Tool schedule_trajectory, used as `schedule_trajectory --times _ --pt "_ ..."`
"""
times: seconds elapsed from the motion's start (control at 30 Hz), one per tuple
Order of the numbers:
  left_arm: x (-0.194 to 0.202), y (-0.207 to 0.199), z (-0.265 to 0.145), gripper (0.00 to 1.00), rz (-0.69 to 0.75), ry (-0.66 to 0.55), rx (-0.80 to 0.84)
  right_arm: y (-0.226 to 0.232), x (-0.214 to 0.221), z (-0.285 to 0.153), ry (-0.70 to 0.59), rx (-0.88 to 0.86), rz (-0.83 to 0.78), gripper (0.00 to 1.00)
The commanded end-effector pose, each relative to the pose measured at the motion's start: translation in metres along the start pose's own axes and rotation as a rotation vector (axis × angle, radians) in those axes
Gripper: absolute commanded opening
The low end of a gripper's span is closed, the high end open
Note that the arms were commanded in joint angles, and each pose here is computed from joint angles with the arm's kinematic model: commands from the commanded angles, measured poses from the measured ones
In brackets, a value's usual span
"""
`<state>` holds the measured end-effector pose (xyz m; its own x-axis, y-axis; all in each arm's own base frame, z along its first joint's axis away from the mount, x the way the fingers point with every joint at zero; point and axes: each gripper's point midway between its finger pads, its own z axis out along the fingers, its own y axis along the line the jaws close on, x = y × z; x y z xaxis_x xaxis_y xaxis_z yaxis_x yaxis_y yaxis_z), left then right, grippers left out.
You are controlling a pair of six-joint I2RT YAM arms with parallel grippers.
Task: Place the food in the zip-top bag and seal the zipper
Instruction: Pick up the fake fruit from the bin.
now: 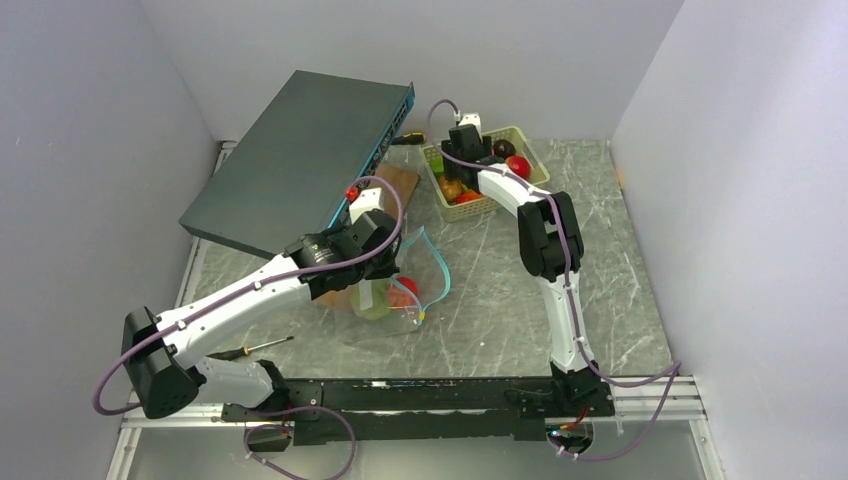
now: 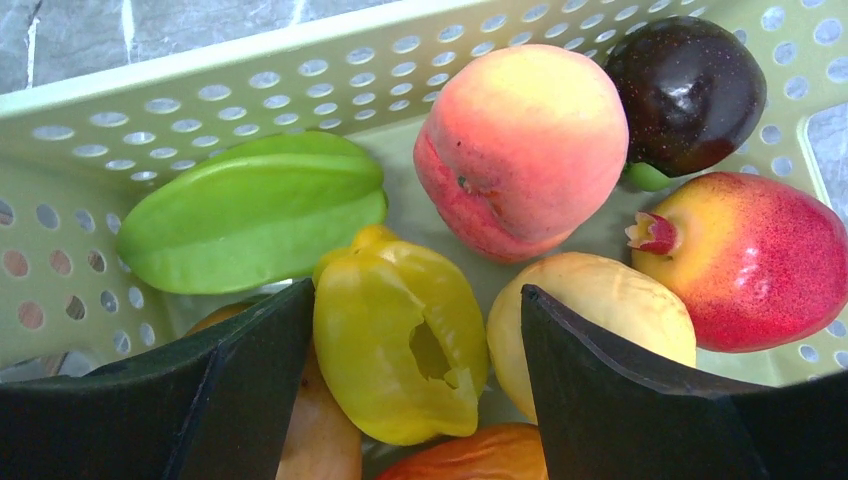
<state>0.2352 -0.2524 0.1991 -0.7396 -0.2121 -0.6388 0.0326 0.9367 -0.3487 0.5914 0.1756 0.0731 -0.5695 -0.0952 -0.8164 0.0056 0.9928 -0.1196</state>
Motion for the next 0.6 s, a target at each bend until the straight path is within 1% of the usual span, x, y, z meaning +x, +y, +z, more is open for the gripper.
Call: schedule_trajectory --times 0.0,0.17,0.3,0.43,0.57 --pt "-0.009 -0.011 -0.007 0.0 -0.014 -0.015 0.032 -0.003 -0.001 0.015 -0.017 -0.021 0.021 0.76" --pt "-0.007 -0.013 -0.006 0.0 -0.018 -0.004 0.041 0.007 0.009 0.025 0.014 -0.073 0.035 0.68" --pt "-0.008 -0.012 -0.007 0.0 -0.013 -0.006 0.035 0.009 0.009 0.022 0.026 -0.086 0.036 0.57" --pt "-0.01 -0.011 -0.009 0.0 -0.013 -0.012 0.035 0.007 -0.015 0.005 -0.015 -0.1 0.045 0.46" --pt "-0.008 -0.01 -0.009 0.0 -0.027 -0.016 0.044 0.003 -0.051 -0.022 -0.075 -0.119 0.061 0.37"
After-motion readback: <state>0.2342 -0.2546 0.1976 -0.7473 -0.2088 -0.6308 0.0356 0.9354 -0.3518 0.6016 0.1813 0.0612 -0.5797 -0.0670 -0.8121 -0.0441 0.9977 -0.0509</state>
